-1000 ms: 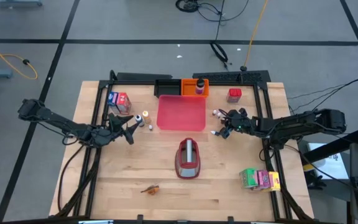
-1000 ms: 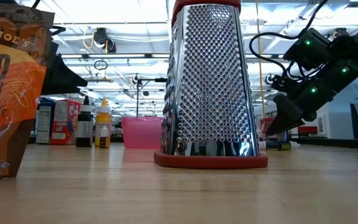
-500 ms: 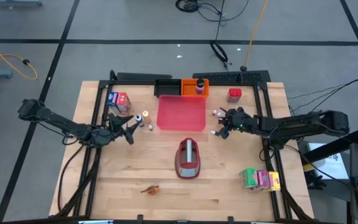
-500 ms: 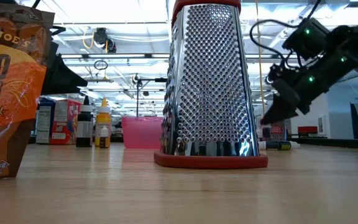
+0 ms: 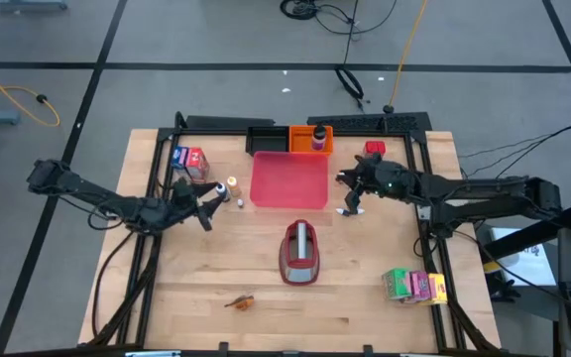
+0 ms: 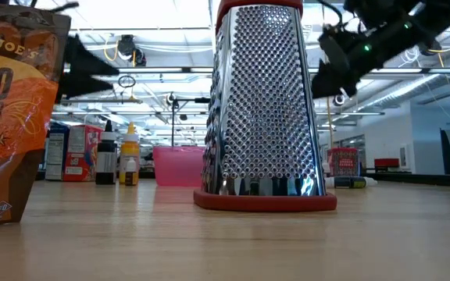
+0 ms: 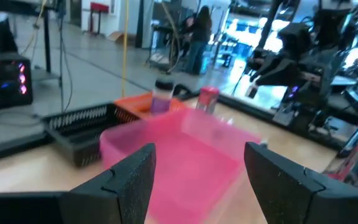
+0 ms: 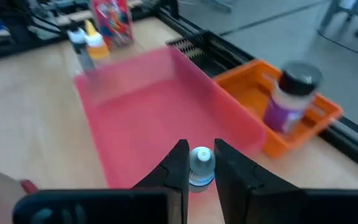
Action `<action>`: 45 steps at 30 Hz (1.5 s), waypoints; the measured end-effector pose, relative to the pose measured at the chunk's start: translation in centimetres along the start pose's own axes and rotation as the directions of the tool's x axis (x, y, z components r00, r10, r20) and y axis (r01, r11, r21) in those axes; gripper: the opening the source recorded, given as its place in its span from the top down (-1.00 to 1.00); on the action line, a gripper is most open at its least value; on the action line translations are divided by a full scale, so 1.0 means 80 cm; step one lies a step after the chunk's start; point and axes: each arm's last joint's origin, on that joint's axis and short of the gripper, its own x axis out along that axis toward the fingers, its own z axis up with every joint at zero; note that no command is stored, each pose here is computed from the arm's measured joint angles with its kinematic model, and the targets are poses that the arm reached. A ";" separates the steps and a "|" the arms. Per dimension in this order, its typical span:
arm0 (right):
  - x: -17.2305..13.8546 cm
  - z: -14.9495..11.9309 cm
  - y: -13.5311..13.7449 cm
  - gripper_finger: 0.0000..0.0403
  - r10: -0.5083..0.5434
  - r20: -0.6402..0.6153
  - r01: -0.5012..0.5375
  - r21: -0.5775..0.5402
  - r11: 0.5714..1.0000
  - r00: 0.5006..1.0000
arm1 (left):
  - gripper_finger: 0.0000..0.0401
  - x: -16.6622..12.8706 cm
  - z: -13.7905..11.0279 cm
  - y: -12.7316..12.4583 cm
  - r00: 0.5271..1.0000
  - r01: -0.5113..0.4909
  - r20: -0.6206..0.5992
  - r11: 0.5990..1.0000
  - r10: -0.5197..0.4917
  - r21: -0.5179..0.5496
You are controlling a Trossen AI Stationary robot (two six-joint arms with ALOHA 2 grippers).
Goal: Pick & Place Kitchen Items
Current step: Put the small brown food coloring bottle into the black basket
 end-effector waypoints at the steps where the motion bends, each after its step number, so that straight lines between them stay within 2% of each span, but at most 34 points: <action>1: 0.002 0.007 0.002 0.80 0.007 0.009 -0.007 -0.010 1.000 1.000 | -0.23 0.002 0.007 -0.001 1.000 0.000 0.009 1.000 0.000 0.004; 5: 0.011 0.031 0.010 0.80 0.034 0.027 -0.033 -0.038 0.999 0.999 | -0.23 0.016 0.034 -0.005 1.000 0.000 0.028 0.999 -0.001 0.037; 10: 0.023 0.059 0.018 0.80 0.038 0.051 -0.034 -0.082 0.996 0.998 | -0.23 0.044 0.064 -0.004 1.000 0.026 -0.007 0.995 -0.025 0.092; 15: 0.037 0.088 0.029 0.80 0.097 0.112 -0.086 -0.099 0.991 0.989 | -0.23 0.083 0.086 -0.001 0.993 0.109 -0.058 0.987 -0.103 0.114; 22: 0.061 0.114 0.040 0.80 0.102 0.126 -0.084 -0.139 0.987 0.987 | -0.23 0.146 0.107 -0.005 0.965 0.244 -0.133 0.958 -0.225 0.148; 27: 0.079 0.126 0.047 0.80 0.106 0.121 -0.088 -0.147 0.985 0.987 | -0.23 0.189 0.115 -0.012 0.950 0.293 -0.170 0.936 -0.262 0.194; 32: 0.087 0.134 0.052 0.80 0.155 0.140 -0.134 -0.149 0.980 0.978 | -0.23 0.221 0.113 -0.016 0.937 0.328 -0.208 0.910 -0.280 0.254; 36: 0.086 0.137 0.052 0.80 0.157 0.162 -0.134 -0.145 0.980 0.974 | -0.23 0.235 0.107 -0.018 0.934 0.335 -0.228 0.893 -0.274 0.302; 45: 0.087 0.137 0.052 0.80 0.157 0.159 -0.134 -0.146 0.980 0.975 | -0.23 0.261 0.102 -0.024 0.928 0.351 -0.243 0.877 -0.281 0.327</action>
